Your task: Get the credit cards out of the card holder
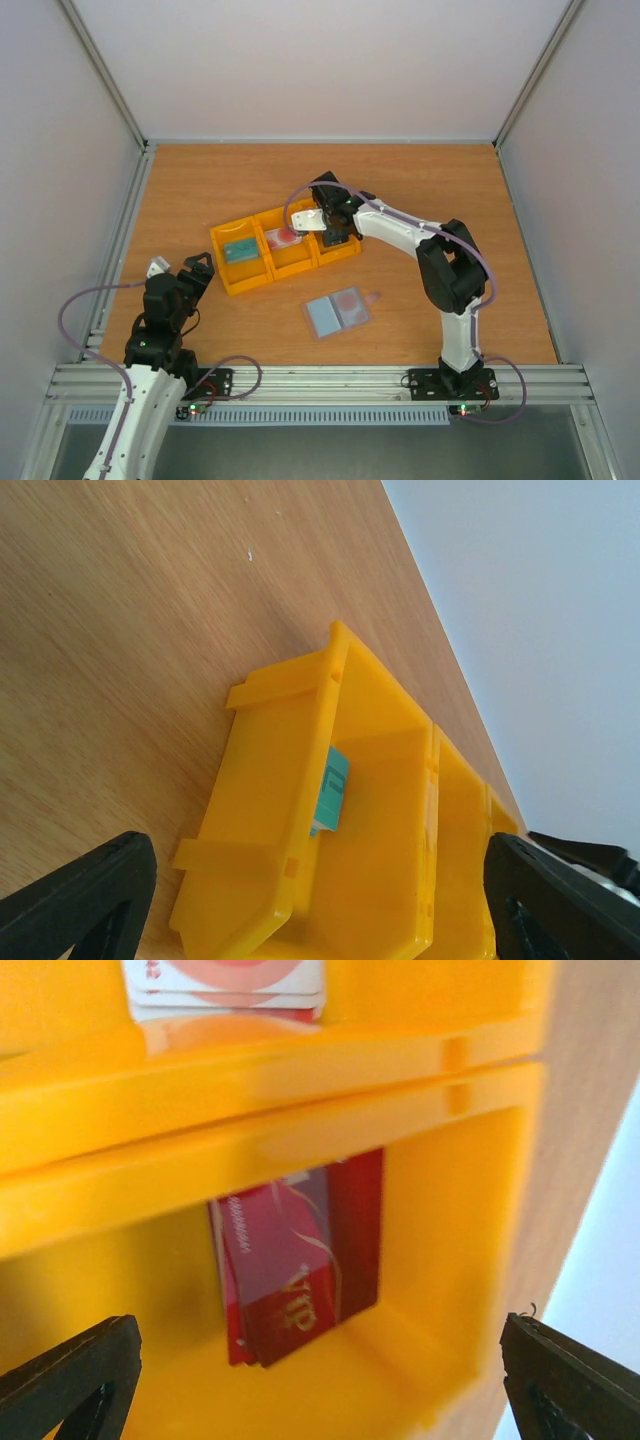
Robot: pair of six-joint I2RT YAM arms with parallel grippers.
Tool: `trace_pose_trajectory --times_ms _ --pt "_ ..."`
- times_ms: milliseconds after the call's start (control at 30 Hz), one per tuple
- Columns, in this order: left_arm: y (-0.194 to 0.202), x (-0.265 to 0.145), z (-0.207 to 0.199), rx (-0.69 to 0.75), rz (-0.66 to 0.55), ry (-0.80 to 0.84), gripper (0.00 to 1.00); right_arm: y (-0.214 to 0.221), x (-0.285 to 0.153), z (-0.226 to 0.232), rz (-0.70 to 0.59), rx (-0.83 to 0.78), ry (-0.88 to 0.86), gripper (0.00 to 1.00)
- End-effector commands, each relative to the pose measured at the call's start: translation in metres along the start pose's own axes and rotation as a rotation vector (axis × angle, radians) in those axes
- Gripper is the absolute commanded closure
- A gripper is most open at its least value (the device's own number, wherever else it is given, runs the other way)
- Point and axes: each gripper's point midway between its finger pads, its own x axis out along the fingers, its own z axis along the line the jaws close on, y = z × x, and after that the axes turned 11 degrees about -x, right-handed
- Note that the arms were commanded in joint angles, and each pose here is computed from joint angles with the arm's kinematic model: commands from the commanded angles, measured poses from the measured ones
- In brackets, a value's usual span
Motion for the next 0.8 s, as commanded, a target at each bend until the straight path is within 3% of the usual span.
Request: trace_pose_trajectory --times_ms 0,133,233,300,433,567,633,767 --pt "-0.003 0.001 0.005 0.008 -0.022 -0.008 0.1 0.002 -0.048 -0.036 -0.039 0.067 0.091 0.02" --pt "-0.004 0.001 0.005 0.008 -0.023 -0.008 0.1 0.004 -0.113 -0.085 -0.124 0.304 0.29 0.01" --pt "-0.003 0.001 0.002 0.008 -0.021 0.002 0.1 0.028 -0.185 -0.123 -0.246 0.694 0.483 0.02" --pt "-0.003 0.002 0.001 0.008 -0.015 0.006 0.1 0.048 -0.225 -0.122 -0.371 1.018 0.499 0.02" --pt "-0.003 0.001 0.001 0.009 -0.016 0.008 0.1 0.056 -0.232 -0.069 -0.422 1.313 0.301 0.01" --pt "-0.002 0.002 0.0 0.011 -0.01 0.012 0.09 0.047 -0.201 0.01 -0.242 1.594 -0.038 0.07" --pt "-0.001 0.001 -0.004 0.015 -0.005 0.03 0.1 0.031 -0.186 0.044 -0.202 1.667 -0.19 0.16" --pt "0.003 -0.003 -0.037 0.08 0.033 0.162 0.1 0.014 -0.16 0.101 -0.015 1.672 -0.282 0.18"
